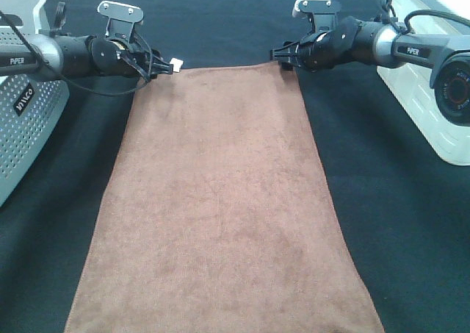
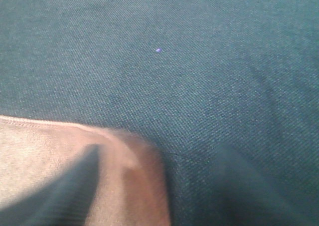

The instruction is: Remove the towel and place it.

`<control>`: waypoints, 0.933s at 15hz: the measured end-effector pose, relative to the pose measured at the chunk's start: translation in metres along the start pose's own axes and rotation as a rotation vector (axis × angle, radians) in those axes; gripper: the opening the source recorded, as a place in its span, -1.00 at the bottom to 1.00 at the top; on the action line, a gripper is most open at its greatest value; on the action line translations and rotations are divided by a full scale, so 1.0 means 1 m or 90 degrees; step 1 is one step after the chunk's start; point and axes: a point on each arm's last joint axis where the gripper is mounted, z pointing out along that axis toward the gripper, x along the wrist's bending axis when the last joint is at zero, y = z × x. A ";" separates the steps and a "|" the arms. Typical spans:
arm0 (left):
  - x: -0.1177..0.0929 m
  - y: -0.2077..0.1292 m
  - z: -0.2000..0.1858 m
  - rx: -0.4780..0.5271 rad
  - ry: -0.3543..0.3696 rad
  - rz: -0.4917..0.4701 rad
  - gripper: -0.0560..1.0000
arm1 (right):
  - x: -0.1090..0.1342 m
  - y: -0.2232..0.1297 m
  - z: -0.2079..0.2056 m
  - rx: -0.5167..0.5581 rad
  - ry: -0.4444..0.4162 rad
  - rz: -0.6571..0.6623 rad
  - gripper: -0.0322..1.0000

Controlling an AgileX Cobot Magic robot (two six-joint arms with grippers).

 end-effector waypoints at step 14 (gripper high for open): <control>0.022 0.175 -0.189 0.188 -0.052 0.024 0.69 | 0.028 0.141 -0.240 0.188 0.081 0.015 0.46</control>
